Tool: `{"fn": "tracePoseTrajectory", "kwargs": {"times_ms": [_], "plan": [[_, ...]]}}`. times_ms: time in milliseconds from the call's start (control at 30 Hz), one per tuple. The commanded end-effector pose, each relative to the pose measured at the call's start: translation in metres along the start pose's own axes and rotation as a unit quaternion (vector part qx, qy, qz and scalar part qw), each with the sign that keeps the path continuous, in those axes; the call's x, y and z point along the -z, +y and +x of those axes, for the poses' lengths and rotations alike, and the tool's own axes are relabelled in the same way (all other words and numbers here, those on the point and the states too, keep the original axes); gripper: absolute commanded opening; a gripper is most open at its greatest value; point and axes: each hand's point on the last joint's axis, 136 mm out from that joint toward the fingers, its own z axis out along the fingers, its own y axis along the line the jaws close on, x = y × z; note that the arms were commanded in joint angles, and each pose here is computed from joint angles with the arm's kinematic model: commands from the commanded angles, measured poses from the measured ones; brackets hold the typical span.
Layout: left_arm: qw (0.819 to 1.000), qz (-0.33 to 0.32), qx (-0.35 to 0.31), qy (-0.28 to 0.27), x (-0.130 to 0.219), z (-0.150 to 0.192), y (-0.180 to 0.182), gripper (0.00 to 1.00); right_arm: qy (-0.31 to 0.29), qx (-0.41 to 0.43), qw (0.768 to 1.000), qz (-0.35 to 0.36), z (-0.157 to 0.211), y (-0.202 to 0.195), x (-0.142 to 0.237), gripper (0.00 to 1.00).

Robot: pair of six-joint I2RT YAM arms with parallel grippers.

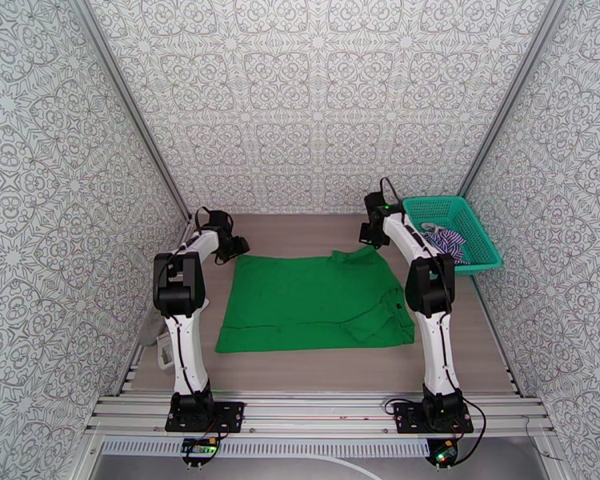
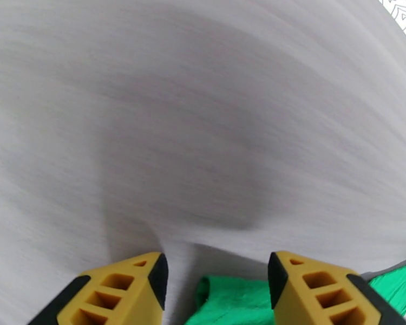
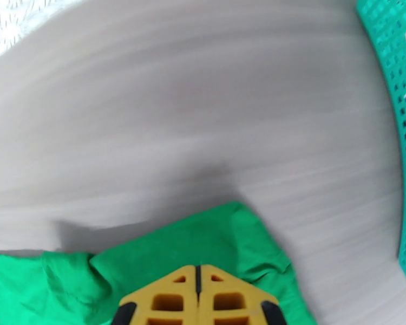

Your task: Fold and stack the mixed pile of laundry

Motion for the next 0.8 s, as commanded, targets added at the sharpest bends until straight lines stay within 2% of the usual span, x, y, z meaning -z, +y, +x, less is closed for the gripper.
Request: {"fn": "tracePoseTrajectory", "kwargs": {"times_ms": [0,100,233,533,600,767], "plan": [[1.000,0.001,0.004,0.009,-0.009,-0.002,0.004,0.55,-0.052,0.000,0.998,-0.036,-0.032,0.008,0.030,0.00],[1.000,-0.001,0.009,0.013,-0.013,-0.002,0.006,0.55,-0.061,-0.008,0.997,-0.045,-0.039,0.008,0.031,0.00],[1.000,0.003,0.009,0.020,-0.018,0.000,0.003,0.49,-0.076,-0.017,0.996,-0.051,-0.050,0.005,0.033,0.00],[1.000,0.009,0.005,0.020,-0.019,0.001,-0.001,0.31,-0.086,-0.031,0.993,-0.072,-0.064,0.003,0.030,0.00],[1.000,0.010,0.004,0.020,-0.018,0.001,-0.001,0.24,-0.085,-0.031,0.993,-0.075,-0.064,0.004,0.030,0.00],[1.000,0.013,-0.001,0.021,-0.016,0.001,-0.002,0.16,-0.084,-0.032,0.993,-0.078,-0.064,0.005,0.029,0.00]]}}
